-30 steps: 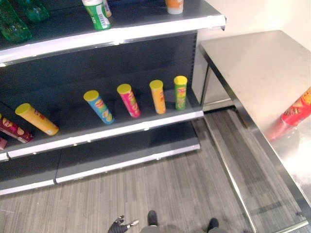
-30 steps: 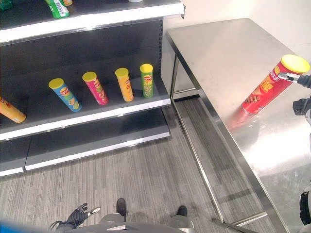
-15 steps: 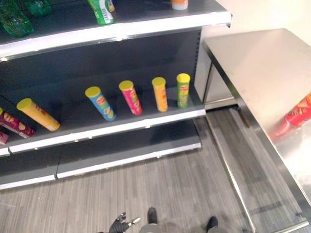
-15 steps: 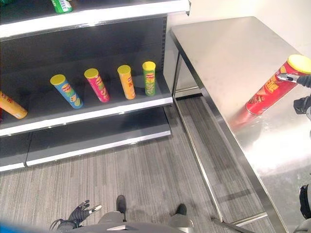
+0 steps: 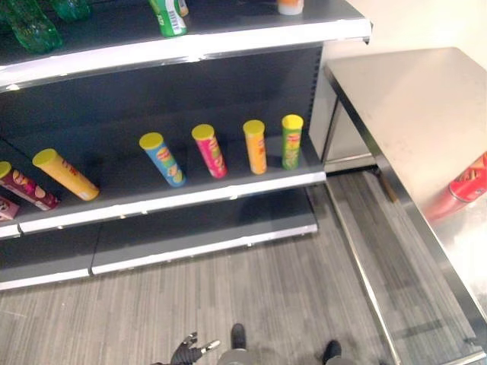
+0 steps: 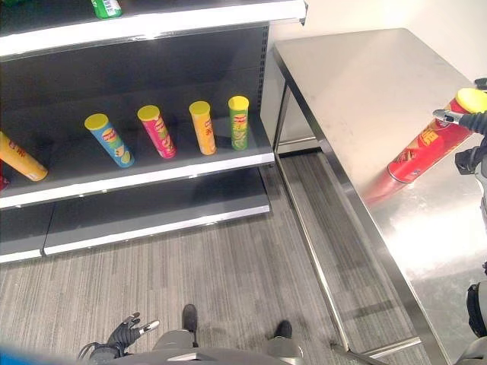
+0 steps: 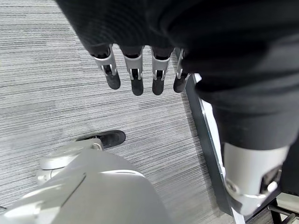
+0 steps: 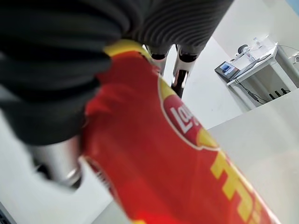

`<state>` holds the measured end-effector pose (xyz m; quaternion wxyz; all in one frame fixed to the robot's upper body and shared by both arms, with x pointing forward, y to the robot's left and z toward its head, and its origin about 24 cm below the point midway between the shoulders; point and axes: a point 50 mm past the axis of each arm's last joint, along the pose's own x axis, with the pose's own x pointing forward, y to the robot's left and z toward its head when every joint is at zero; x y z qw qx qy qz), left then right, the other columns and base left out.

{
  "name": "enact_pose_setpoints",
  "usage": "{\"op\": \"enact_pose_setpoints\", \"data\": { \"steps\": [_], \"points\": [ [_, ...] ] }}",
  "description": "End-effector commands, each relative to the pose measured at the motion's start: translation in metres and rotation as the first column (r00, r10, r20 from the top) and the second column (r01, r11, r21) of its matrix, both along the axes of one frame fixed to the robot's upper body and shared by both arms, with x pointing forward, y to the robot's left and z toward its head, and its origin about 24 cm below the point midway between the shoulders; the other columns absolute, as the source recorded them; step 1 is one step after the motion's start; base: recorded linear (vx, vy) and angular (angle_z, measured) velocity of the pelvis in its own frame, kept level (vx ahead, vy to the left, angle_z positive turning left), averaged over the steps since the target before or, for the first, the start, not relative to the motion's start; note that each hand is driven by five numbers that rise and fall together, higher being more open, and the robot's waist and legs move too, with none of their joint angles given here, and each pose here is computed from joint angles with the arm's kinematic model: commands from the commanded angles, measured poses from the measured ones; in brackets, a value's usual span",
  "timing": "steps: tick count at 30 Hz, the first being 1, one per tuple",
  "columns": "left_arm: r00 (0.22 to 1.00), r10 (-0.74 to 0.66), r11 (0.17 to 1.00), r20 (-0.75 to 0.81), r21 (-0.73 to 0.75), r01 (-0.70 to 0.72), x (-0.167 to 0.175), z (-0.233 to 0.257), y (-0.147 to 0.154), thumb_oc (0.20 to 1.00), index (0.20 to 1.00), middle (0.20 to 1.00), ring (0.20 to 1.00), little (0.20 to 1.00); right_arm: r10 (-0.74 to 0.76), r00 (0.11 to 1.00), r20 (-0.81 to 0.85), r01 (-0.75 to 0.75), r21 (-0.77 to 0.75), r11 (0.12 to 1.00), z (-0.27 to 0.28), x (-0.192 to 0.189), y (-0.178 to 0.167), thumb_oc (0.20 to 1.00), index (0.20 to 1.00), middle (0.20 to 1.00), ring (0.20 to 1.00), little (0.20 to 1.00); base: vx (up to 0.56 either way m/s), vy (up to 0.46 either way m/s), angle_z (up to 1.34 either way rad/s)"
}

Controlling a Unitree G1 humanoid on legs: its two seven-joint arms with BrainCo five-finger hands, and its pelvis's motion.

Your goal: Put the goods on the table back onto the shelves and tidy them up.

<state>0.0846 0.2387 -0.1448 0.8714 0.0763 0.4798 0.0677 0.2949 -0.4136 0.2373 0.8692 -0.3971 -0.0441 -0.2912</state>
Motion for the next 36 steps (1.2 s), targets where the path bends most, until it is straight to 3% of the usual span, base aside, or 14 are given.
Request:
{"op": "enact_pose_setpoints", "data": {
  "steps": [1, 12, 18, 23, 27, 32, 36],
  "points": [
    [0.999, -0.013, 0.999, 0.045, 0.049, 0.01, 0.015, 0.008, 0.016, 1.0, 1.0, 1.0, 1.0, 1.0, 0.032, 0.999, 0.003, -0.032, -0.074, 0.997, 0.025, 0.003, 0.005, 0.2, 0.2, 0.2, 0.2, 0.2, 0.0, 0.0, 0.0],
    [0.999, -0.002, 0.998, 0.039, 0.057, -0.001, 0.016, 0.008, 0.019, 1.0, 1.0, 1.0, 1.0, 1.0, 0.033, 0.999, 0.025, -0.03, -0.093, 0.995, 0.026, -0.004, 0.003, 0.2, 0.2, 0.2, 0.2, 0.2, 0.0, 0.0, 0.0],
    [0.998, 0.039, 0.996, 0.046, 0.076, -0.043, 0.018, 0.008, 0.022, 1.0, 1.0, 1.0, 1.0, 1.0, 0.166, 0.925, 0.341, -0.11, -0.178, 0.978, 0.064, -0.03, 0.032, 0.2, 0.2, 0.2, 0.2, 0.2, 0.0, 0.0, 0.0],
    [0.997, 0.05, 0.995, 0.05, 0.088, -0.055, 0.019, 0.009, 0.025, 1.0, 1.0, 1.0, 1.0, 1.0, 0.24, 0.865, 0.441, -0.132, -0.261, 0.956, 0.083, -0.046, 0.049, 0.2, 0.2, 0.2, 0.2, 0.2, 0.0, -0.009, 0.0],
    [0.995, 0.065, 0.993, 0.075, 0.098, -0.072, 0.021, 0.013, 0.029, 1.0, 1.0, 1.0, 1.0, 1.0, 0.421, 0.786, 0.452, -0.222, -0.429, 0.876, 0.101, -0.058, 0.09, 0.2, 0.2, 0.2, 0.2, 0.2, -0.05, -0.056, 0.0],
    [0.982, 0.099, 0.99, 0.159, 0.088, -0.114, 0.034, 0.021, 0.034, 1.0, 1.0, 1.0, 1.0, 1.0, 0.672, 0.642, 0.37, -0.36, -0.629, 0.689, 0.122, -0.072, 0.149, 0.2, 0.2, 0.2, 0.2, 0.2, -0.15, -0.103, 0.41],
    [0.979, 0.135, 0.988, 0.152, 0.059, -0.146, 0.025, 0.018, 0.03, 1.0, 1.0, 1.0, 1.0, 1.0, 0.724, 0.616, 0.312, -0.4, -0.667, 0.628, 0.124, -0.068, 0.165, 0.2, 0.2, 0.2, 0.2, 0.2, -0.09, 0.063, 0.58]
  ]
}}
